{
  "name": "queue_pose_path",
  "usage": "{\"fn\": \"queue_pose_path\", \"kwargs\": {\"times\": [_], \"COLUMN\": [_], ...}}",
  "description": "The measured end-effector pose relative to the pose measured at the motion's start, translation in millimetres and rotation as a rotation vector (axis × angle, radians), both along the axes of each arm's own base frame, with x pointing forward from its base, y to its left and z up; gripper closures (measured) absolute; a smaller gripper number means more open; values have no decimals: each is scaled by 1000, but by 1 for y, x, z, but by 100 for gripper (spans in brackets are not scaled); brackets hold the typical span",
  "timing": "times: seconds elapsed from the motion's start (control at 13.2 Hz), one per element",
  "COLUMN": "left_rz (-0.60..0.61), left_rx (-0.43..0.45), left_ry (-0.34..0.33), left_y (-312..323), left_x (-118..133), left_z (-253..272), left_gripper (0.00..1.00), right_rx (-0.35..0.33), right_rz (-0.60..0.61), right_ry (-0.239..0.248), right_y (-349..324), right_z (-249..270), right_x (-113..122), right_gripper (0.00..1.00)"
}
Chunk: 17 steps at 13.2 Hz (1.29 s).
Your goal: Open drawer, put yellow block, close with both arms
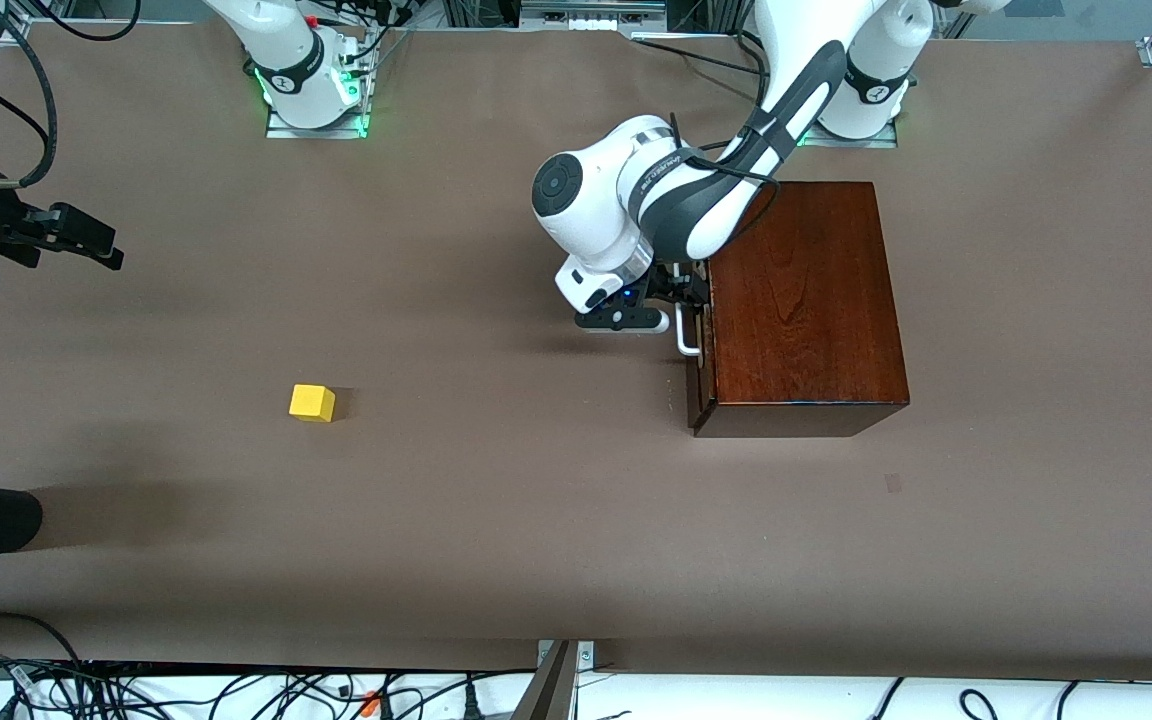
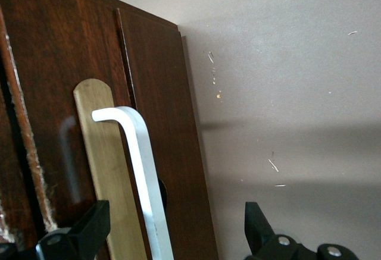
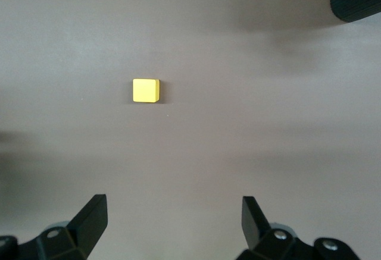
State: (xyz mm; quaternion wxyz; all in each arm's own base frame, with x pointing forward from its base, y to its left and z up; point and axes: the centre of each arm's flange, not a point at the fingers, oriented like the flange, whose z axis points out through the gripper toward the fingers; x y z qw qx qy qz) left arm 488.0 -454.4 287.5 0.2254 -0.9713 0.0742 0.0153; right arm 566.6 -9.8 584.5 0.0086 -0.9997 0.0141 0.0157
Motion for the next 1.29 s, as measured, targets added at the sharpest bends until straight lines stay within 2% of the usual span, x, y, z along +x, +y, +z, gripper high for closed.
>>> {"fn": "queue_pose_path", "kwargs": {"times": [0.53,0.98,1.29], "left_rz": [-1,-2,-28], "left_rx": [55,99,140], "left_ry": [-33,-26,-56], "left_y": [1,-6,-9], "left_x": [-4,-18,-23], "left_z": [-15,-14,-13], "left_gripper": [0,0,0], "right_rx": [0,0,0], "right_rz": [0,0,0], "right_ry": [0,1,1], "right_y": [0,0,0], "right_z": [0,0,0], "right_x": [0,0,0], "right_gripper": [0,0,0]}}
